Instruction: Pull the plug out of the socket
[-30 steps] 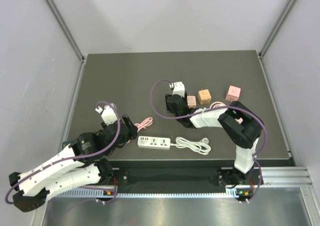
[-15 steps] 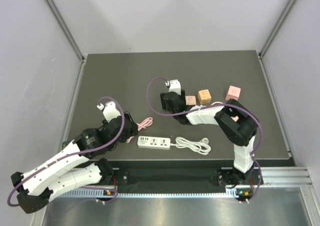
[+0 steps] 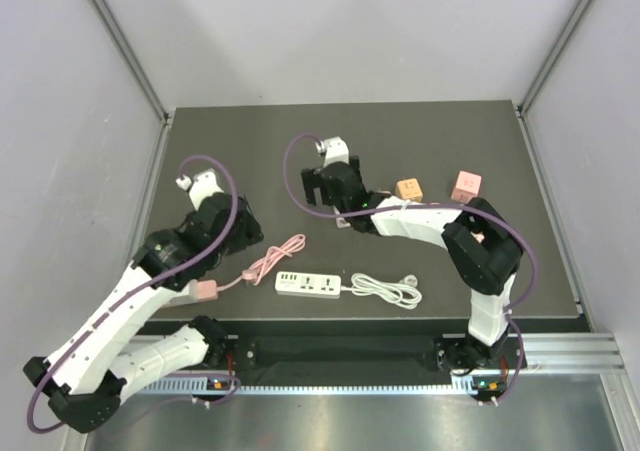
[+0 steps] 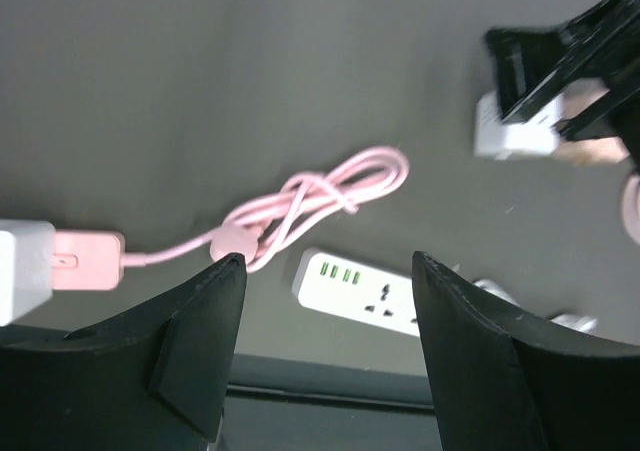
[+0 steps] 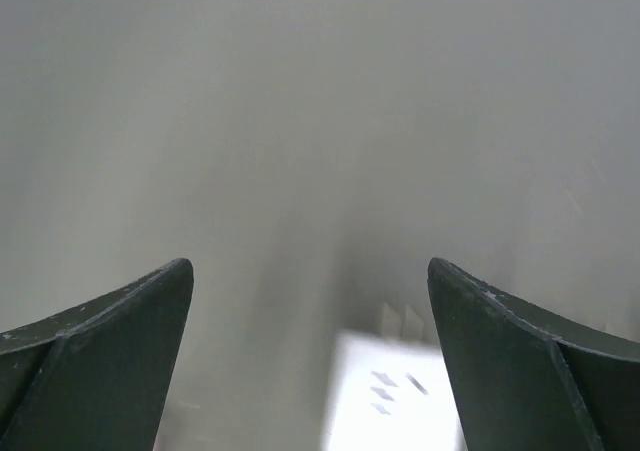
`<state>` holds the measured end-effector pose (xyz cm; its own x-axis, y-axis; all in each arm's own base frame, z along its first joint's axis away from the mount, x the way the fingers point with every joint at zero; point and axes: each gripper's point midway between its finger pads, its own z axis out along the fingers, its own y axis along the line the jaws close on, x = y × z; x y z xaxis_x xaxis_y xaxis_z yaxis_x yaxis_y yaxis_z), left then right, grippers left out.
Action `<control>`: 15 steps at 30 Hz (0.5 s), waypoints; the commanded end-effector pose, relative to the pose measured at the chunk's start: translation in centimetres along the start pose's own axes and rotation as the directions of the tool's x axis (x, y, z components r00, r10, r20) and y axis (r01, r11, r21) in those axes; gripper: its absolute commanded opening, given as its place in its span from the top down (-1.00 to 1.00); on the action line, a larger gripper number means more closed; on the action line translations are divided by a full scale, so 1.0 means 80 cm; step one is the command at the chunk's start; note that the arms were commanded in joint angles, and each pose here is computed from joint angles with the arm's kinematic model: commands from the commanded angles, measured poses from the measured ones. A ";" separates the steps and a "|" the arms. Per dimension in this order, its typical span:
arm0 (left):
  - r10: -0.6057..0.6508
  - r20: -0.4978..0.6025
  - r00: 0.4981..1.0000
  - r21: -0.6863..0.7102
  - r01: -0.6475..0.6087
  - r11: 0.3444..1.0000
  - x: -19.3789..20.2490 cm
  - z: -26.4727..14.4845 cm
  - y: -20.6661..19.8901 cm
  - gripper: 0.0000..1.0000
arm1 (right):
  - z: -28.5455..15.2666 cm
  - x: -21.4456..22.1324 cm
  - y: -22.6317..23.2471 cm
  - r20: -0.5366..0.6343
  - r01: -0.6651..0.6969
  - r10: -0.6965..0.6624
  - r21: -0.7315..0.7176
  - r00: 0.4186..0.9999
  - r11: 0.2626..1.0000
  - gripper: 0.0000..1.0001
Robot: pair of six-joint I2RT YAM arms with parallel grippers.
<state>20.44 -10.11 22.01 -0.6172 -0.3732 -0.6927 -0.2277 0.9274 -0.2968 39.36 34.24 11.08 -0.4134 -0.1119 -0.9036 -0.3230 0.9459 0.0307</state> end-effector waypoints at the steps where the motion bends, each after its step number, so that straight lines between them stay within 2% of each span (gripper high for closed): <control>1: 0.001 0.125 0.992 -0.035 0.003 0.999 -0.058 -0.042 0.012 -0.43 | -0.025 -0.109 0.086 0.177 0.046 0.010 -0.309 0.984 0.950 -0.99; 3: -0.061 0.201 0.978 0.000 0.063 0.998 -0.085 -0.071 0.017 -0.41 | -0.035 -0.124 0.120 0.229 0.097 0.001 -0.418 0.973 0.903 -0.99; 4: -0.086 0.234 0.968 0.010 0.086 0.996 -0.094 -0.079 0.020 -0.39 | -0.042 -0.124 0.149 0.251 0.128 0.007 -0.519 0.968 0.845 -1.00; 6: -0.133 0.274 0.953 0.053 0.123 0.991 -0.103 -0.093 0.025 -0.37 | -0.053 -0.123 0.186 0.267 0.172 -0.002 -0.617 0.964 0.768 -0.99; 7: -0.150 0.282 0.948 0.064 0.138 0.988 -0.105 -0.096 0.025 -0.36 | -0.054 -0.097 0.210 0.235 0.189 -0.031 -0.685 0.971 0.704 -0.99; 8: -0.153 0.282 0.947 0.071 0.138 0.988 -0.103 -0.095 0.025 -0.35 | -0.066 -0.096 0.236 0.255 0.224 -0.049 -0.721 0.966 0.656 -0.98; 12: -0.184 0.309 0.933 0.102 0.160 0.982 -0.108 -0.099 0.025 -0.33 | -0.084 -0.036 0.303 0.245 0.279 -0.134 -0.815 0.960 0.508 -0.96; 15: -0.176 0.337 0.925 0.075 0.160 0.984 -0.118 -0.104 0.030 -0.33 | -0.106 0.012 0.344 0.209 0.253 -0.154 -0.893 0.966 0.372 -0.90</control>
<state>19.04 -4.96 32.93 -0.3061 -0.5326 -0.7891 -0.2288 0.8457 -0.4821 28.72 54.45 15.16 -0.2125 -0.1794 -0.9606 -0.9403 0.3049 0.1511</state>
